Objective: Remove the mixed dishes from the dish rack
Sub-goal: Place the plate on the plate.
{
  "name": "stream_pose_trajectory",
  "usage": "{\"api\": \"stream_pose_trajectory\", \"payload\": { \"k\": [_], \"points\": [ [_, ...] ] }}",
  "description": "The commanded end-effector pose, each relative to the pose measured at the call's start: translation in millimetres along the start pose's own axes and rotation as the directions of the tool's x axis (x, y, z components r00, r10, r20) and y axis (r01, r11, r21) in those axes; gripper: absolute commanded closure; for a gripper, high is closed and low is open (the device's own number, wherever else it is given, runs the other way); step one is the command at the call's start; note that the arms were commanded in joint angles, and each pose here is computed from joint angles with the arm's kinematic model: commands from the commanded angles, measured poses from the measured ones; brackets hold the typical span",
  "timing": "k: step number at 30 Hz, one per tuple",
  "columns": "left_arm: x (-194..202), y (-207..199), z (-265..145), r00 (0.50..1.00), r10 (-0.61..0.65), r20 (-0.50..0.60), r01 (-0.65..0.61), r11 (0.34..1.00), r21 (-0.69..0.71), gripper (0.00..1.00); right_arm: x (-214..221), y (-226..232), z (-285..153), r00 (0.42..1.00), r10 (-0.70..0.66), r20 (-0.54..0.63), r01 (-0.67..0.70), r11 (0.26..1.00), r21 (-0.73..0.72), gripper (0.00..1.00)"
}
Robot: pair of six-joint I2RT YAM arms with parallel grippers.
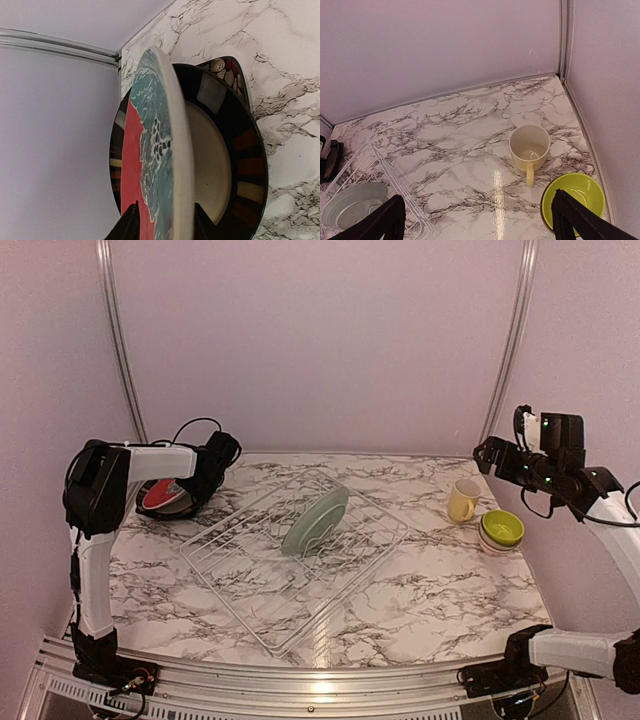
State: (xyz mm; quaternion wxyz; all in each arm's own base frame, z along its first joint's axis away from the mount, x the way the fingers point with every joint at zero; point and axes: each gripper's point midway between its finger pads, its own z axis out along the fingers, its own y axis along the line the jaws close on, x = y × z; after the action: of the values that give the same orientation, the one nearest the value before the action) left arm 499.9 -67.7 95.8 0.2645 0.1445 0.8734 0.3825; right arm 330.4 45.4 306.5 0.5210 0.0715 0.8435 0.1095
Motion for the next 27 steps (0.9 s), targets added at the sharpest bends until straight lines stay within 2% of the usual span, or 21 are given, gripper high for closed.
{"api": "stream_pose_trajectory", "payload": {
  "k": [1, 7, 13, 17, 27],
  "points": [
    [-0.8, 12.1, -0.7, 0.999, -0.03, -0.024, 0.029, 0.999, -0.037, 0.56, -7.2, 1.3, -11.1, 0.999, 0.005, 0.04, -0.004, 1.0, -0.008, 0.01],
    [1.3, 2.1, -8.3, 0.999, -0.04, -0.032, 0.042, 0.997, 0.065, 0.24, -9.3, 0.6, -18.2, 0.999, 0.009, 0.048, -0.008, 1.0, -0.004, 0.01],
    [4.1, -6.9, -18.7, 0.998, -0.06, -0.025, 0.064, 0.978, 0.2, 0.06, -11.1, 1.6, -21.3, 0.998, 0.016, 0.054, -0.016, 1.0, -0.009, 0.02],
    [7.0, -11.3, -21.1, 0.996, -0.084, -0.043, 0.093, 0.958, 0.271, 0.01, -10.6, 2.0, -21.7, 0.999, 0.021, 0.051, -0.02, 1.0, -0.012, 0.02],
    [18.5, -4.5, -8.7, 0.976, -0.183, -0.119, 0.216, 0.895, 0.391, 0.01, -15.7, 0.3, -35.5, 0.997, 0.02, 0.072, -0.02, 1.0, -0.002, 0.02]
  ]
}}
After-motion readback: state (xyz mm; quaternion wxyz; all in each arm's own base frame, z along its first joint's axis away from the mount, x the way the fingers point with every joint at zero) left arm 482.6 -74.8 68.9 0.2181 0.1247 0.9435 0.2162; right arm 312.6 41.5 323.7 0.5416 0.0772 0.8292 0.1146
